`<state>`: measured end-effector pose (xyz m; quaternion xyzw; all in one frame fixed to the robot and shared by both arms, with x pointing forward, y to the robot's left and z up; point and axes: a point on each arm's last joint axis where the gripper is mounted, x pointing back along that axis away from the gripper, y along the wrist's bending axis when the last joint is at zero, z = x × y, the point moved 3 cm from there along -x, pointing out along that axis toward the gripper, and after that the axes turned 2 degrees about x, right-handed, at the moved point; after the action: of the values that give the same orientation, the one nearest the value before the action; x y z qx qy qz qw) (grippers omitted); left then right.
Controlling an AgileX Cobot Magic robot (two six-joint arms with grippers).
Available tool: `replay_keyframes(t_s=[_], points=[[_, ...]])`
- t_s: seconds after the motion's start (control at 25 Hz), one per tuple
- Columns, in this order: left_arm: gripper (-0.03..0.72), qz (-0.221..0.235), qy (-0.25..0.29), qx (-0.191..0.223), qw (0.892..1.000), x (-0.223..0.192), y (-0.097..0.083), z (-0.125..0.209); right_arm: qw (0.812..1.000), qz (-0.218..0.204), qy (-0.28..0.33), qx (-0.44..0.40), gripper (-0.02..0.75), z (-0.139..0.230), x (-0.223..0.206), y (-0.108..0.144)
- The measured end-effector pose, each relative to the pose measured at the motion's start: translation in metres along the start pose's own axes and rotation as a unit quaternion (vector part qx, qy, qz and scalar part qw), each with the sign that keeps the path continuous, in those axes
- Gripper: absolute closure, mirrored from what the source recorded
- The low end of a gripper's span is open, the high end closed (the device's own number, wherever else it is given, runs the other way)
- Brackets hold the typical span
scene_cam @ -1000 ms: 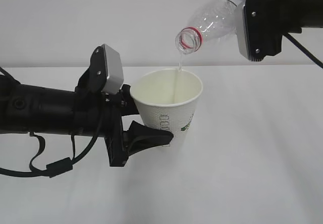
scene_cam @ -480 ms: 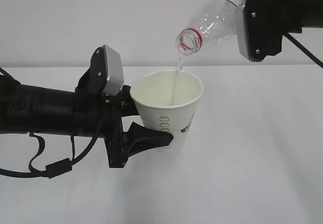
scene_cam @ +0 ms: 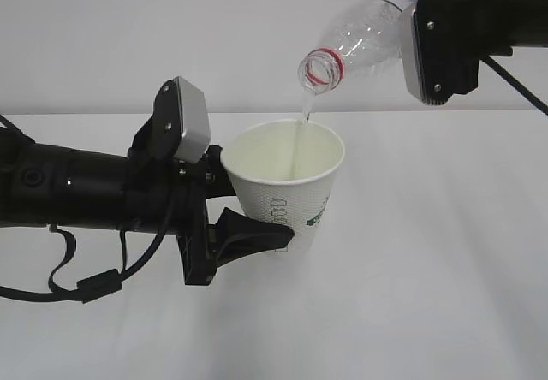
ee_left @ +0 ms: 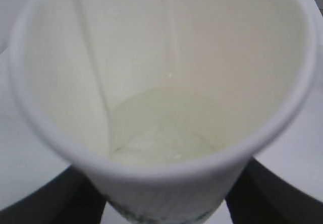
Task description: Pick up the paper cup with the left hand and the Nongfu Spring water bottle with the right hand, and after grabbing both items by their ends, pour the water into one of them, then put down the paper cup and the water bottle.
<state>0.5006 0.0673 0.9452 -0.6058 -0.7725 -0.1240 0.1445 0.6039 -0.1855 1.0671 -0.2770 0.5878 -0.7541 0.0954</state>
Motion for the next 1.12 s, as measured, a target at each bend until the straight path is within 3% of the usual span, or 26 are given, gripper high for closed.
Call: replay_keyframes(t_s=[1.12], points=[[0.199, 0.002, 0.002, -0.002, 1.0, 0.0, -0.0005, 0.0004, 1.0, 0.0, 0.0, 0.007, 0.216, 0.0, 0.0, 0.0]])
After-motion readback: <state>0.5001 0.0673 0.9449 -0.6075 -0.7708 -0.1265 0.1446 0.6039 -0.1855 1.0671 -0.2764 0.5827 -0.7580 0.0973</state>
